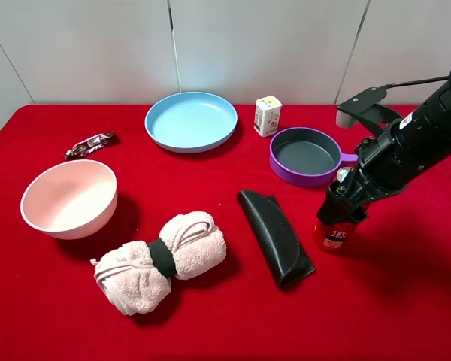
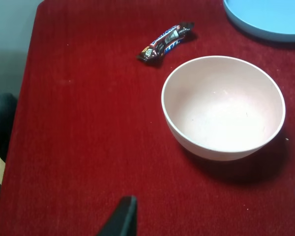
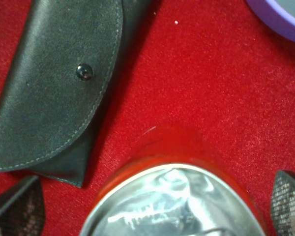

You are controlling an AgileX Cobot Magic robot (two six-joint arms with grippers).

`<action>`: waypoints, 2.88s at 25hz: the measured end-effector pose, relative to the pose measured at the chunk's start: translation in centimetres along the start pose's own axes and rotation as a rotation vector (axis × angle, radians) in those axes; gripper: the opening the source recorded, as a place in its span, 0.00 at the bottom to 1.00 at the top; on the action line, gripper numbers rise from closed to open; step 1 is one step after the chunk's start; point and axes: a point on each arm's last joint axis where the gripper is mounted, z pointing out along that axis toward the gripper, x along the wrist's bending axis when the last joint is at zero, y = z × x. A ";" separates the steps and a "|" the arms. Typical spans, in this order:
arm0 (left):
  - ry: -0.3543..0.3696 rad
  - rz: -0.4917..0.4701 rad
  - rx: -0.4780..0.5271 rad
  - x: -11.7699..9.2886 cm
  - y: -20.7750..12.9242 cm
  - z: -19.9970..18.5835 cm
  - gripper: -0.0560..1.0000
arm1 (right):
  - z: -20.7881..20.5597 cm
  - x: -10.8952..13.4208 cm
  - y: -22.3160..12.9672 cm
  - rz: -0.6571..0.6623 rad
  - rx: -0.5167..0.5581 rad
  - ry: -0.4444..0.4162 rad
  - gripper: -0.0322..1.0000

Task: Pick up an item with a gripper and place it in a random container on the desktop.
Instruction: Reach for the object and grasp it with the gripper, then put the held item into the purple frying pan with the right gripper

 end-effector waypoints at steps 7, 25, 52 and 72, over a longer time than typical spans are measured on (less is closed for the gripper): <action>0.000 0.000 0.000 0.0 0.0 0.0 0.99 | 0.0 0.0 0.0 0.000 0.001 0.001 0.56; 0.000 0.000 0.000 0.0 0.0 0.0 0.99 | 0.0 -0.1 0.0 -0.010 0.003 -0.006 0.45; 0.000 0.000 0.000 0.0 0.0 0.0 0.99 | -9.4 -2.2 8.4 -0.036 -0.024 -0.096 0.45; 0.000 0.000 0.000 0.0 0.0 0.0 0.99 | -6.1 -5.5 17.5 -0.080 0.006 -0.074 0.45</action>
